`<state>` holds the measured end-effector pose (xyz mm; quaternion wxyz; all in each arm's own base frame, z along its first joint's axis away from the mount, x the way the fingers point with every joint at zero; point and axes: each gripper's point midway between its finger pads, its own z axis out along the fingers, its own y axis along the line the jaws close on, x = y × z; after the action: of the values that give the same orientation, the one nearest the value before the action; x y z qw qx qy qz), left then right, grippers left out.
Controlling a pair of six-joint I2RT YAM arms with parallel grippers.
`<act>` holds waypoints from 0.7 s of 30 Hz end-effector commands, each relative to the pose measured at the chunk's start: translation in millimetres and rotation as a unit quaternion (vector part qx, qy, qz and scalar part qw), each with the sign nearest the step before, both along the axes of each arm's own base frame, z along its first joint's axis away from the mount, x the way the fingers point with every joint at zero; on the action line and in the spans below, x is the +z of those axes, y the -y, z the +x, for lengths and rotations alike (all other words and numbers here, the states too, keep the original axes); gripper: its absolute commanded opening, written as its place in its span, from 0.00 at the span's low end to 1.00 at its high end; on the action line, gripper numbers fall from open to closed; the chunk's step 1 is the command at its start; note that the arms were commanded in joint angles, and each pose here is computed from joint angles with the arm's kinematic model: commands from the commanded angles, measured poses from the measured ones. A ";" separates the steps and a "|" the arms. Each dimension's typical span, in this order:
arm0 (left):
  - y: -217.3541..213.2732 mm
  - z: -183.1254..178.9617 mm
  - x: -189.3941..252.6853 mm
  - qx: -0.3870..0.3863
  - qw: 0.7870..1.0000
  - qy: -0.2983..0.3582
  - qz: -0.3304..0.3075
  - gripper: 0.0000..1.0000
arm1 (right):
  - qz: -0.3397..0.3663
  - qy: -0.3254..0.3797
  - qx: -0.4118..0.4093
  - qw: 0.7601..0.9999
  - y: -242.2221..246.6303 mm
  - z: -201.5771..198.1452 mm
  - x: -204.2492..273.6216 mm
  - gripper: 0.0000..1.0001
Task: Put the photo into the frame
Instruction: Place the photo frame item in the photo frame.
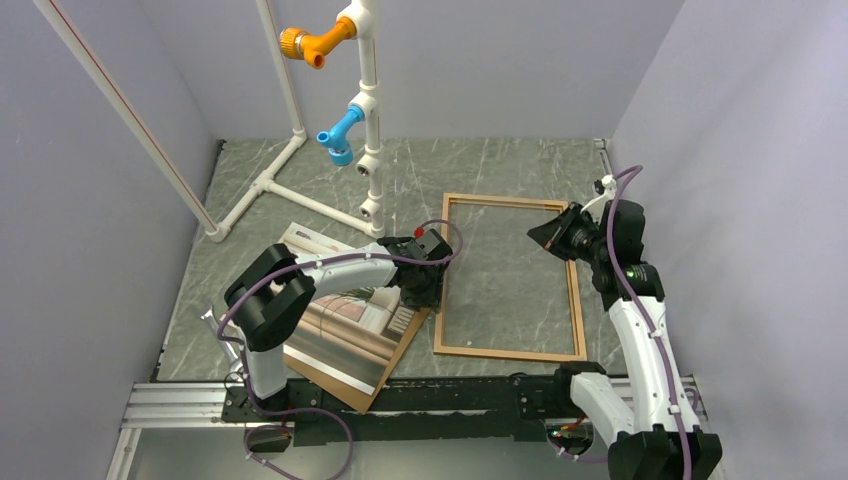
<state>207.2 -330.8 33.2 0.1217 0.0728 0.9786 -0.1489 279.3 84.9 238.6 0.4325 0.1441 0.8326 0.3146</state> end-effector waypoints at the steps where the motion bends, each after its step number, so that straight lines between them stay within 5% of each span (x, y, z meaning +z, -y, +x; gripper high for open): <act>1: 2.2 -0.6 -10.0 -0.001 1.000 -0.005 0.012 0.52 | 0.003 0.031 -0.004 1.000 0.8 5.1 7.1 0.00; 21: 1.1 -1.8 -13.1 -0.002 1.000 -0.009 0.017 0.52 | -0.011 0.074 0.027 0.997 -4.0 4.9 19.8 0.00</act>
<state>207.2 -331.2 32.7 0.1198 0.0732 0.9790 -0.1475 276.3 86.5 235.6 0.4483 0.1280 0.8245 0.3206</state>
